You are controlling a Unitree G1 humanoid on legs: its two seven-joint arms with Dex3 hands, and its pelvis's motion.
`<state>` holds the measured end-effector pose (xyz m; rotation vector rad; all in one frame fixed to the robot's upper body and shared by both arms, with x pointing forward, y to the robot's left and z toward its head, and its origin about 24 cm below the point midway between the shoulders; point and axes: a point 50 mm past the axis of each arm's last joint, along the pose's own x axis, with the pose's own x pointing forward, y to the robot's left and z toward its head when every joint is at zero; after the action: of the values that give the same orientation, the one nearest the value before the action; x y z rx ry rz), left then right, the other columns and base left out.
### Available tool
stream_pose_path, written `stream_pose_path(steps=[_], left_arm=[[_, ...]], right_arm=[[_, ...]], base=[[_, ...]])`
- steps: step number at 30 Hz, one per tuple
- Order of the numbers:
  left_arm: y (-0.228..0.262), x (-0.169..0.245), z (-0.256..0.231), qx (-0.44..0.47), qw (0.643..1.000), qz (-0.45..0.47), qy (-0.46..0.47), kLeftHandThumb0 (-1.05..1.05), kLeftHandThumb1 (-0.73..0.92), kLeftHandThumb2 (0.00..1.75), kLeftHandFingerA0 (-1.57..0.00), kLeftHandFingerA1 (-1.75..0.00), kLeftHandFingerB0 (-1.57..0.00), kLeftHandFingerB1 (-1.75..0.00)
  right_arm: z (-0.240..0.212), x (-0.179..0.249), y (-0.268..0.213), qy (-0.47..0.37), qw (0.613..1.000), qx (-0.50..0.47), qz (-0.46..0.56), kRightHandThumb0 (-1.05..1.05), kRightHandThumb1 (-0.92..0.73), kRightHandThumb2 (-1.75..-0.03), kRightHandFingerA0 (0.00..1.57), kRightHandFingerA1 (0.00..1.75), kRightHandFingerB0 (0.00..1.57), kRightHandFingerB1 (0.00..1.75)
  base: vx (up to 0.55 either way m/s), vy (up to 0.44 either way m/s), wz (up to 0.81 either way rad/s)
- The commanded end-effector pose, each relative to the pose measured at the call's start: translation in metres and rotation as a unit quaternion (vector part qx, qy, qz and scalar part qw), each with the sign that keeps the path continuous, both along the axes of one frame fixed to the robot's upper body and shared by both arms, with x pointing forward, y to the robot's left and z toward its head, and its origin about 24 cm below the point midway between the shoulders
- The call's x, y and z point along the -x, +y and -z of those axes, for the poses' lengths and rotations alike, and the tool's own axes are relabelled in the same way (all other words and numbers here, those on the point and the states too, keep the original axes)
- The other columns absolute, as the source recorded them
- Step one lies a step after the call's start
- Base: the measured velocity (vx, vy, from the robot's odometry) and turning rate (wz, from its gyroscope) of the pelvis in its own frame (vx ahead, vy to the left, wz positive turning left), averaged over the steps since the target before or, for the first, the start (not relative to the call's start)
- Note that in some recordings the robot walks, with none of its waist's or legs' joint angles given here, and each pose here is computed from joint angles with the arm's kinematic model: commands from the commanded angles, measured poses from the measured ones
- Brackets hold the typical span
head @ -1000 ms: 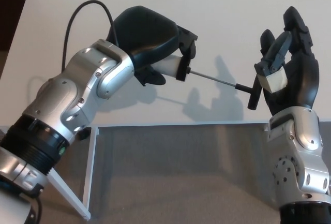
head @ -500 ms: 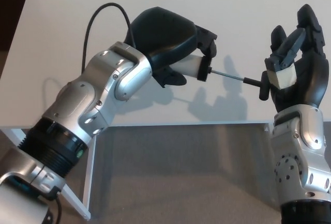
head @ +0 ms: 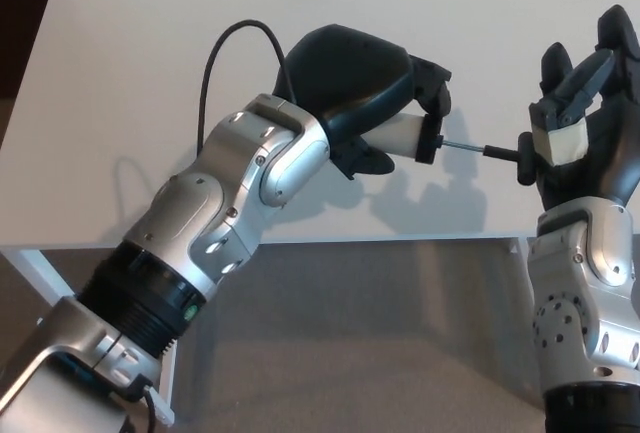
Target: The robot walks towards a desk on which an air pump is kept in the middle. It lifts it up and holds it with its left hand and uses its right hand to compress it by pushing its handle inwards.
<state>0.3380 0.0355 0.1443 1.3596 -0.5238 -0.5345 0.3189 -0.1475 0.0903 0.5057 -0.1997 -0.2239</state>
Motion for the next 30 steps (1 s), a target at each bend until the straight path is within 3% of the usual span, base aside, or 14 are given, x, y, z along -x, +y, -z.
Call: stream_pose_path(steps=[1,7,19,20,21,22,23,24,25,26,27,28,30], left_arm=[[0.0009,-0.0007,0.0036,0.012,1.000,-0.016,-0.003,-0.21,0.61,0.58,-0.85,-1.20,-0.75,-0.53],[-0.0011,-0.0016,0.0038,0.006,1.000,-0.019,-0.005,-0.21,0.61,0.58,-0.84,-1.23,-0.76,-0.53],[-0.0070,-0.0020,0.0041,0.044,0.998,-0.029,0.015,-0.23,0.69,0.60,-0.87,-1.10,-0.75,-0.53],[-0.0075,-0.0023,0.0043,0.041,0.999,-0.027,0.012,-0.18,0.61,0.58,-0.86,-1.02,-0.73,-0.52],[-0.0077,-0.0026,0.0045,0.039,0.999,-0.026,0.010,-0.18,0.61,0.58,-0.86,-1.02,-0.73,-0.52],[-0.0071,-0.0030,0.0050,0.035,0.999,-0.023,0.012,-0.18,0.61,0.58,-0.85,-0.88,-0.72,-0.53],[-0.0066,-0.0033,0.0053,0.032,0.999,-0.021,0.014,-0.18,0.61,0.58,-0.85,-0.88,-0.72,-0.53],[-0.0056,-0.0035,0.0061,0.028,0.999,-0.017,0.024,-0.30,0.56,0.88,-0.85,-0.77,-0.67,-0.66],[-0.0050,-0.0037,0.0066,0.025,0.999,-0.014,0.031,-0.30,0.56,0.88,-0.85,-0.77,-0.67,-0.66],[-0.0038,-0.0037,0.0076,0.022,0.999,-0.012,0.041,-0.29,0.74,0.61,-0.84,-0.59,-0.62,-0.48],[-0.0029,-0.0037,0.0083,0.020,0.999,-0.012,0.047,-0.29,0.74,0.61,-0.84,-0.59,-0.62,-0.48],[-0.0022,-0.0034,0.0094,0.023,0.998,-0.010,0.050,-0.31,0.77,0.63,-0.85,-0.57,-0.63,-0.48],[-0.0016,-0.0030,0.0104,0.028,0.998,-0.008,0.052,-0.31,0.77,0.63,-0.85,-0.57,-0.63,-0.48]], right_arm=[[-0.0108,-0.0021,0.0094,-0.022,0.999,-0.038,0.010,-0.86,-0.78,-1.10,0.08,0.30,0.08,0.21],[-0.0101,-0.0035,0.0074,-0.021,0.999,-0.039,0.017,-0.87,-0.78,-1.09,0.09,0.32,0.09,0.22],[-0.0127,-0.0043,0.0038,-0.030,0.998,-0.056,0.028,-0.86,-0.76,-1.08,0.09,0.34,0.09,0.25],[-0.0134,-0.0042,0.0034,-0.031,0.998,-0.051,0.030,-0.79,-0.90,-0.69,0.11,0.27,0.09,0.22],[-0.0139,-0.0042,0.0032,-0.032,0.998,-0.048,0.031,-0.79,-0.90,-0.69,0.11,0.27,0.09,0.22],[-0.0135,-0.0043,0.0030,-0.026,0.999,-0.026,0.035,-0.75,-0.70,-1.07,0.03,0.42,0.06,0.34],[-0.0132,-0.0043,0.0028,-0.021,0.999,-0.010,0.039,-0.75,-0.70,-1.07,0.03,0.42,0.06,0.34],[-0.0124,-0.0040,0.0025,-0.017,0.999,0.021,0.035,-0.72,-0.71,-1.08,0.02,0.36,0.06,0.32],[-0.0118,-0.0036,0.0023,-0.014,0.998,0.042,0.033,-0.72,-0.71,-1.08,0.02,0.36,0.06,0.32],[-0.0103,-0.0035,0.0017,-0.012,0.997,0.069,0.020,-0.80,-0.71,-1.04,0.11,0.44,0.08,0.40],[-0.0092,-0.0034,0.0013,-0.010,0.996,0.085,0.011,-0.80,-0.71,-1.04,0.11,0.44,0.08,0.40],[-0.0080,-0.0030,0.0006,-0.012,0.996,0.092,0.003,-0.36,-0.52,-1.09,0.00,0.48,0.00,0.46],[-0.0071,-0.0025,0.0001,-0.016,0.995,0.094,-0.004,-0.36,-0.52,-1.09,0.00,0.48,0.00,0.46]], base=[[0.00,0.000,0.00],[0.00,0.000,0.00],[0.00,0.000,0.00],[0.00,0.000,0.00],[0.00,0.000,0.00],[0.00,0.000,0.00],[0.00,0.000,0.00],[0.00,0.000,0.00],[0.00,0.000,0.00],[0.00,0.000,0.00],[0.00,0.000,0.00],[0.00,0.000,0.00],[0.00,0.000,0.00]])
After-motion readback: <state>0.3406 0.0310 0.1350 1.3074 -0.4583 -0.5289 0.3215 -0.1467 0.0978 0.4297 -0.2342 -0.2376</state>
